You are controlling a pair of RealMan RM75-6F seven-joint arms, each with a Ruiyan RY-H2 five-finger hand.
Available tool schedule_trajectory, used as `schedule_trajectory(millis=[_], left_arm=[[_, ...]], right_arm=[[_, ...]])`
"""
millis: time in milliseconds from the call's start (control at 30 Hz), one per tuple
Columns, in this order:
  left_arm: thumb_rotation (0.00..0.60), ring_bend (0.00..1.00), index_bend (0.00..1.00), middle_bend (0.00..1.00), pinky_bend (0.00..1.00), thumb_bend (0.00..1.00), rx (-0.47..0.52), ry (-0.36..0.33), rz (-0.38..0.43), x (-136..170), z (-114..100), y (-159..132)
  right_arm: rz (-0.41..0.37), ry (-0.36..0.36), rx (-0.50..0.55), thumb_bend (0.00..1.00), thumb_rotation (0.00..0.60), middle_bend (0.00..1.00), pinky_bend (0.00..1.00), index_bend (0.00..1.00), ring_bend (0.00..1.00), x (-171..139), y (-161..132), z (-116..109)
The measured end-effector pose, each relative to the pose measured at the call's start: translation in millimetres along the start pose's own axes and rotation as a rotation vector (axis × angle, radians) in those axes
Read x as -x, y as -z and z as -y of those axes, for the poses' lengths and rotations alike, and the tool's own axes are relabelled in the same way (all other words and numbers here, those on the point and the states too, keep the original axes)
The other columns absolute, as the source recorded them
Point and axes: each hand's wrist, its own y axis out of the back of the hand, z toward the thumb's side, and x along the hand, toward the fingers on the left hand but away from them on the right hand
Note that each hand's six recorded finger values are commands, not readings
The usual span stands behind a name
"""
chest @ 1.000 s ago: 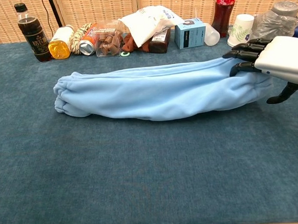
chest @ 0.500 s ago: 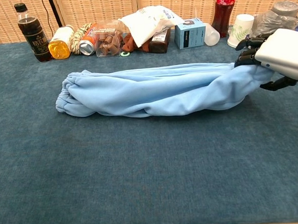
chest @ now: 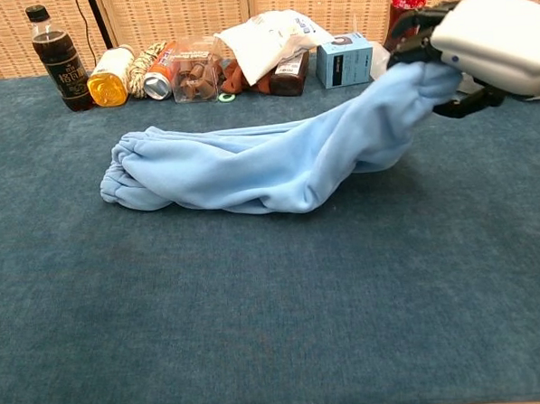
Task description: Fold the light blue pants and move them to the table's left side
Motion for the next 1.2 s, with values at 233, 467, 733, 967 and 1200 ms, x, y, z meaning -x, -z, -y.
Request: schedule_trajectory(millis=[233, 467, 733, 967, 1200], left_arm=[[0.600, 0.00, 0.00, 0.00, 0.00, 0.11, 0.019, -0.006, 0.007, 3, -4, 1], [0.600, 0.00, 0.00, 0.00, 0.00, 0.11, 0.045, -0.002, 0.013, 4, -7, 4], [0.600, 0.00, 0.00, 0.00, 0.00, 0.11, 0.076, 0.000, 0.019, 3, -11, 9], [0.600, 0.00, 0.00, 0.00, 0.00, 0.11, 0.100, -0.001, 0.017, 3, -14, 14], [0.600, 0.00, 0.00, 0.00, 0.00, 0.11, 0.111, 0.002, 0.004, 1, -16, 21]], right_arm=[[-0.019, 0.018, 0.035, 0.69, 0.600, 0.47, 0.27, 0.63, 0.19, 42, -38, -36], [-0.050, 0.003, -0.037, 0.69, 0.600, 0.47, 0.27, 0.62, 0.19, 92, -77, -64], [-0.080, -0.028, -0.047, 0.69, 0.600, 0.47, 0.27, 0.61, 0.18, 135, -126, -71], [-0.051, -0.063, -0.028, 0.69, 0.600, 0.46, 0.27, 0.61, 0.16, 150, -163, -52], [0.041, -0.089, -0.023, 0.63, 0.600, 0.42, 0.27, 0.55, 0.15, 169, -171, -34]])
